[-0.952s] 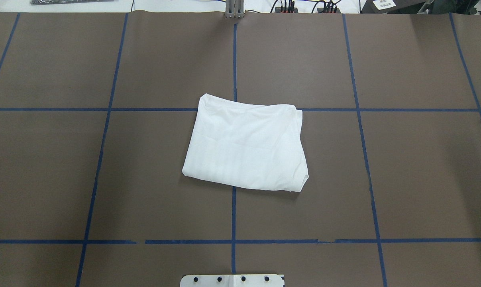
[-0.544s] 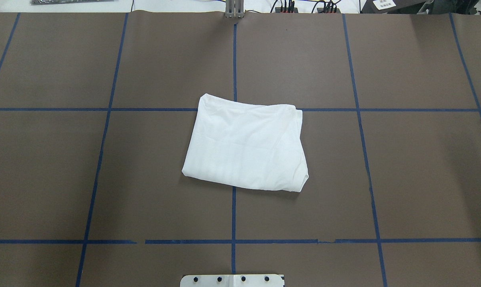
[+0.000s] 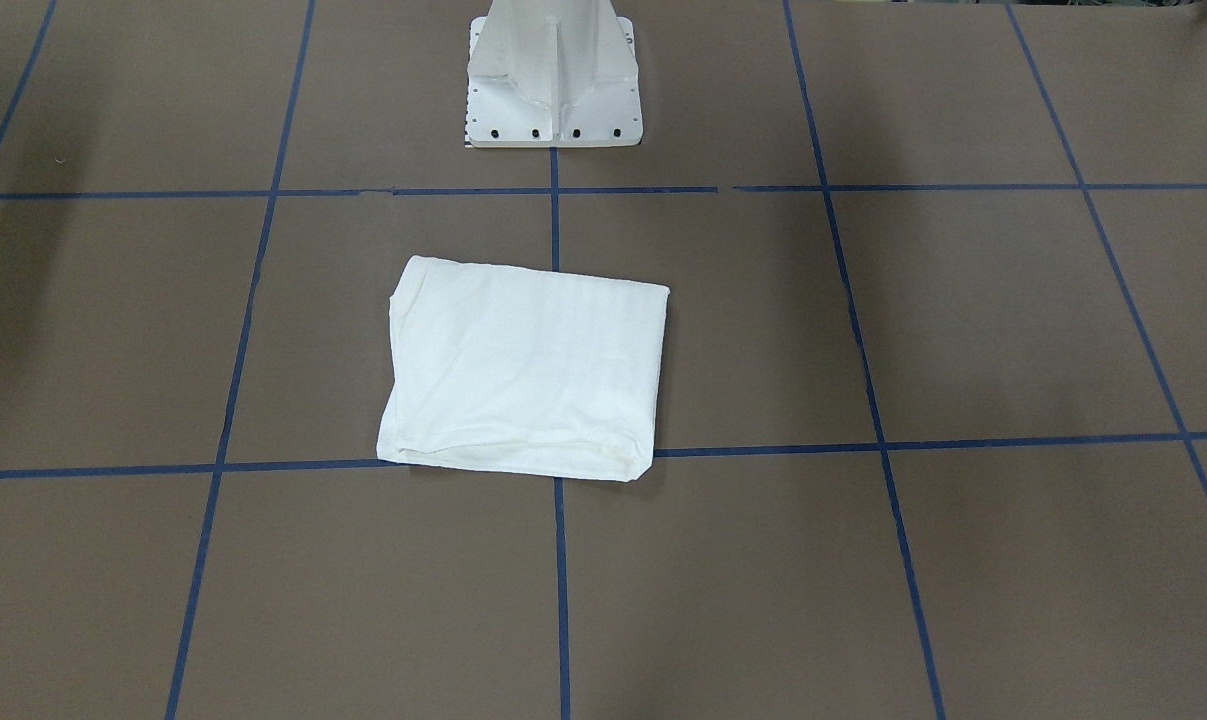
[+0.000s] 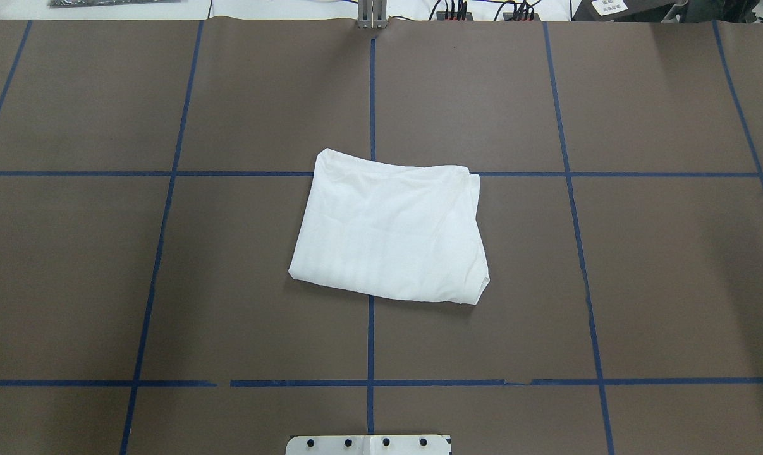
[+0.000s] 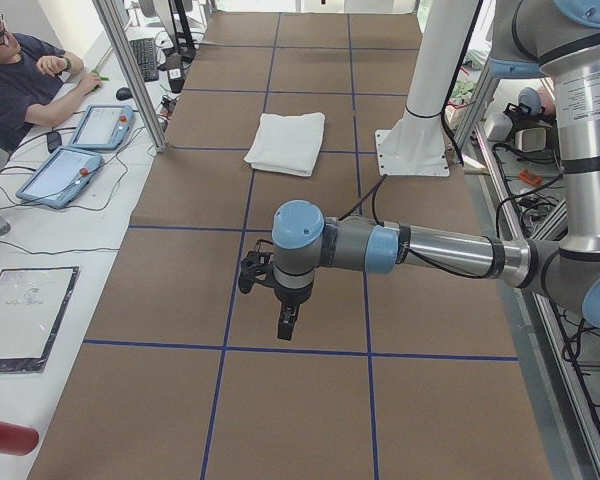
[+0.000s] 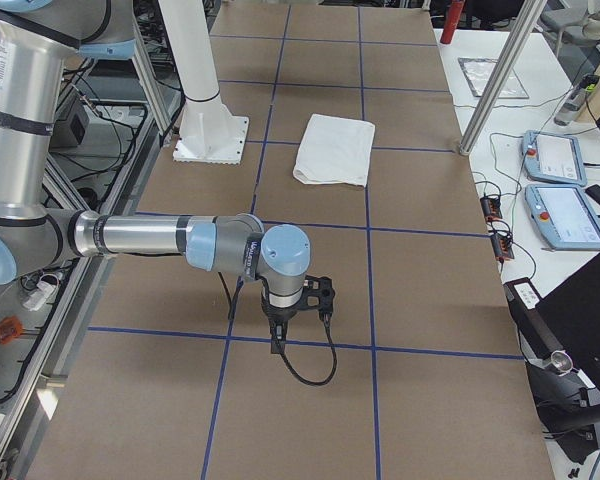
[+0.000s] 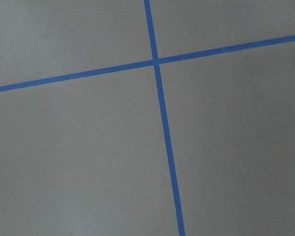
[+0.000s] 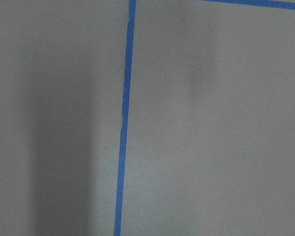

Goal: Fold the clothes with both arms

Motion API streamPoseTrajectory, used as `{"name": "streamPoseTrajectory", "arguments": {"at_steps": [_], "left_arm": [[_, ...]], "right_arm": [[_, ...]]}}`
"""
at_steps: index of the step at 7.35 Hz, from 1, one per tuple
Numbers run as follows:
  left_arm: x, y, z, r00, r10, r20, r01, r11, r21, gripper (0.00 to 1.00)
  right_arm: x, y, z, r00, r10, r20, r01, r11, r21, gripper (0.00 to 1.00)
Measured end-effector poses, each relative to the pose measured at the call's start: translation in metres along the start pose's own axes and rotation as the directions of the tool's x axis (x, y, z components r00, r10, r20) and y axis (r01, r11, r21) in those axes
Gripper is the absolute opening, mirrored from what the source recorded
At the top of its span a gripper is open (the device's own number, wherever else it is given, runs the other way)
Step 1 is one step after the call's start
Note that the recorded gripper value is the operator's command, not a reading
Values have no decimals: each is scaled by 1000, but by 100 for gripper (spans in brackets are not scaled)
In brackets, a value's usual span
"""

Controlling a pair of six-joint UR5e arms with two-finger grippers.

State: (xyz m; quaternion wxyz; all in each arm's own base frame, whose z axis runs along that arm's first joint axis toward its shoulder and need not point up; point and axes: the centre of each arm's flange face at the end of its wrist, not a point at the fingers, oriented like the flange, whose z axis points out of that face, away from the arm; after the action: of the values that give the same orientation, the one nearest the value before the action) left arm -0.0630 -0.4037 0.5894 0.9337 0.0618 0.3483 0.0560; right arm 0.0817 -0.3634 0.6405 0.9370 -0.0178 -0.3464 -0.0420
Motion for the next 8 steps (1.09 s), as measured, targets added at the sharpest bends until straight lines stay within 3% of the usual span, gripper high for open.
{"name": "streamPoseTrajectory", "arguments": {"at_steps": [3,8], "left_arm": [[-2,1,2,1000,-7,0,7,1000,-5,100],[-5,2,6,1000,-17,-3,17,1000,-16,100]], "right_arm": [[-3,-6,-5,999,-32,-8,32,999,34,100],[-3,-7,-5,999,-45,-11,45,998,39,100]]}}
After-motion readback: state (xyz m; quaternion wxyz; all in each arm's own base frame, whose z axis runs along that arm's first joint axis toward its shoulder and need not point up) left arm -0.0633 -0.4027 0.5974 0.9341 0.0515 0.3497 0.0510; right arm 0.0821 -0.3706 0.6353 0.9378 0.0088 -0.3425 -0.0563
